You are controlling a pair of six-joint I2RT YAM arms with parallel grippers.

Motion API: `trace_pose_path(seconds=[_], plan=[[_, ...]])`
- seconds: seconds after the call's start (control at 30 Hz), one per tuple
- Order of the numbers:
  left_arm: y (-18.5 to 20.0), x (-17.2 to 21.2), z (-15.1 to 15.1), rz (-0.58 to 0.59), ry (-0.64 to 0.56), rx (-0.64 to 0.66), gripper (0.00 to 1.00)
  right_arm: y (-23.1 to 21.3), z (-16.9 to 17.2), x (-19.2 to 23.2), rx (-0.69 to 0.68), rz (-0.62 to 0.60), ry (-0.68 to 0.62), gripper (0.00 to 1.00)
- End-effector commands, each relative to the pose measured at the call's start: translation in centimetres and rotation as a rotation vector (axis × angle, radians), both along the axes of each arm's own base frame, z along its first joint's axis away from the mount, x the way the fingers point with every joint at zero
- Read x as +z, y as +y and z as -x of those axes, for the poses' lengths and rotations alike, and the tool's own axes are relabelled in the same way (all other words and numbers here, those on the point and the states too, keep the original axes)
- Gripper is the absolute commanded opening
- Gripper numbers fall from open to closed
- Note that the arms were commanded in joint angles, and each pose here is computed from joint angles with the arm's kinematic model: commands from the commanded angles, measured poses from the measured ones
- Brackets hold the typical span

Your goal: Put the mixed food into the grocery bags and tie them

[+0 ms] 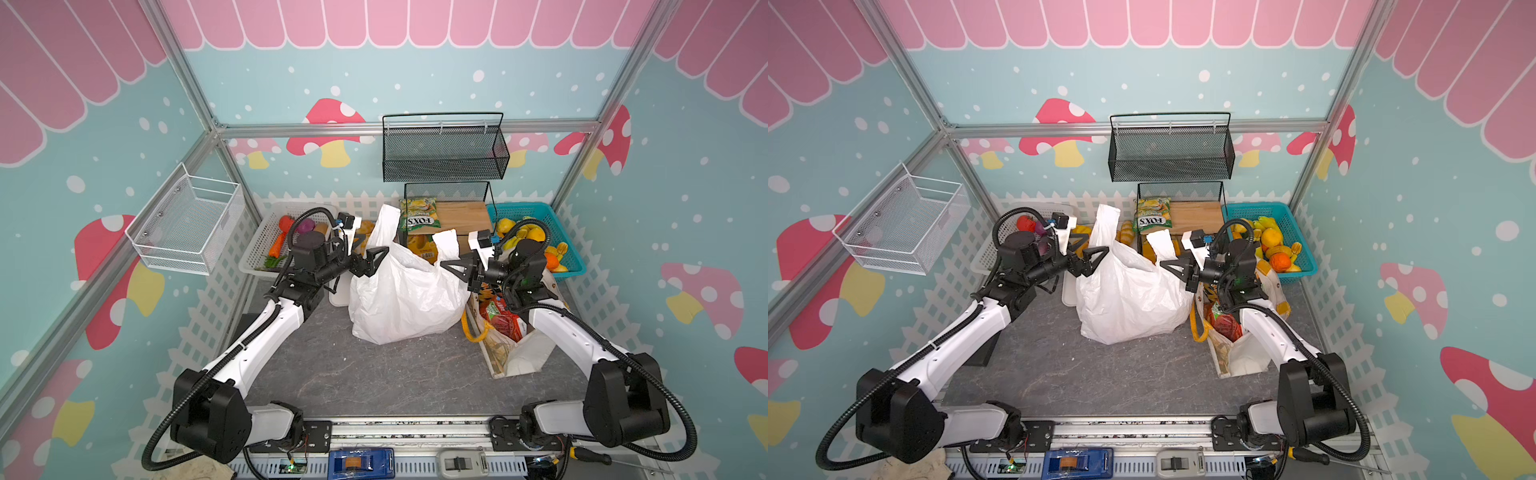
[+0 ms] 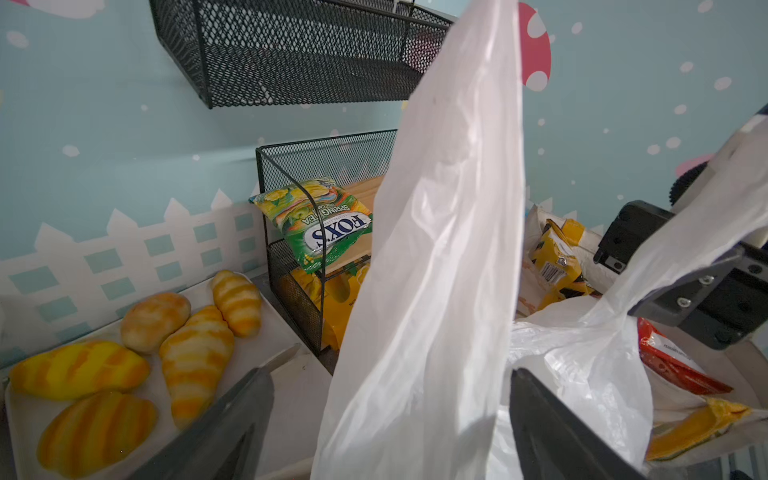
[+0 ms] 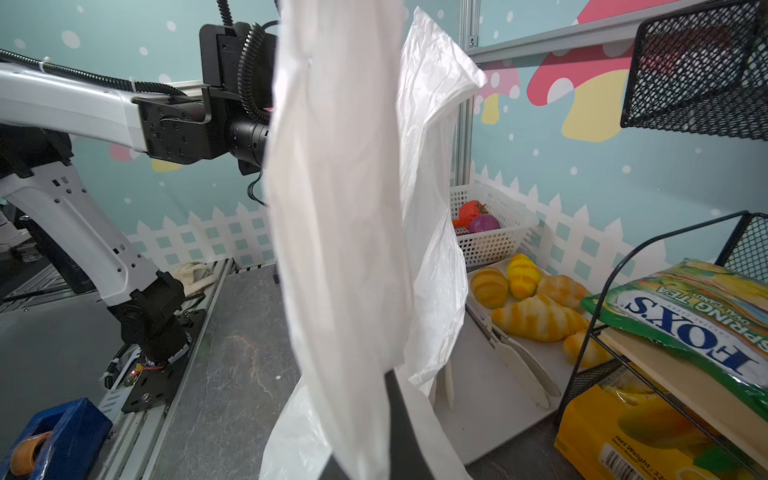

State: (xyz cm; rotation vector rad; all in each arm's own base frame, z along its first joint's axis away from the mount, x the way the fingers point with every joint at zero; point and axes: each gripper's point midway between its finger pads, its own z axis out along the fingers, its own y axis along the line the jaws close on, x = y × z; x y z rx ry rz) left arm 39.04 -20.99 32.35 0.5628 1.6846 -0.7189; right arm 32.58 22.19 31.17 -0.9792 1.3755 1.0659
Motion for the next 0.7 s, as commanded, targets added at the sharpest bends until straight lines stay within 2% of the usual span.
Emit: trace_pose_path(seconds=[0.0, 0.13, 0.23, 0.37, 0.43, 0.57, 0.67], plan=[[-1.4, 1.9, -0.4, -0.034, -0.124, -0.085, 0.75, -0.2, -0.4, 0.1, -0.007, -0.003, -0.009, 0.0], [-2.5, 2.2, 0.4, -0.053, -0.165, -0.177, 0.51, -0.3, -0.8, 0.4, -0.026, -0.01, 0.014, 0.0], [-3.2, 2.1, 2.1, -0.105, -0.201, -0.266, 0.32, -0.5, -1.9, 0.3, -0.075, -0.002, 0.072, 0.0], [-4.2, 1.1, 5.2, -0.205, -0.204, -0.394, 0.23, -1.2, -4.1, 0.2, -0.189, -0.001, 0.158, 0.0], [-4.8, -0.2, 6.7, -0.302, -0.218, -0.456, 0.16, -1.3, -4.7, 0.3, -0.217, 0.001, 0.181, 0.0], [-6.7, -1.5, 9.1, -0.419, -0.212, -0.567, 0.07, -0.8, -4.9, 0.1, -0.166, 0.014, 0.181, 0.0], [-7.6, -1.6, 10.0, -0.473, -0.225, -0.629, 0.04, -0.2, -4.4, -0.3, -0.091, 0.039, 0.145, 0.0]])
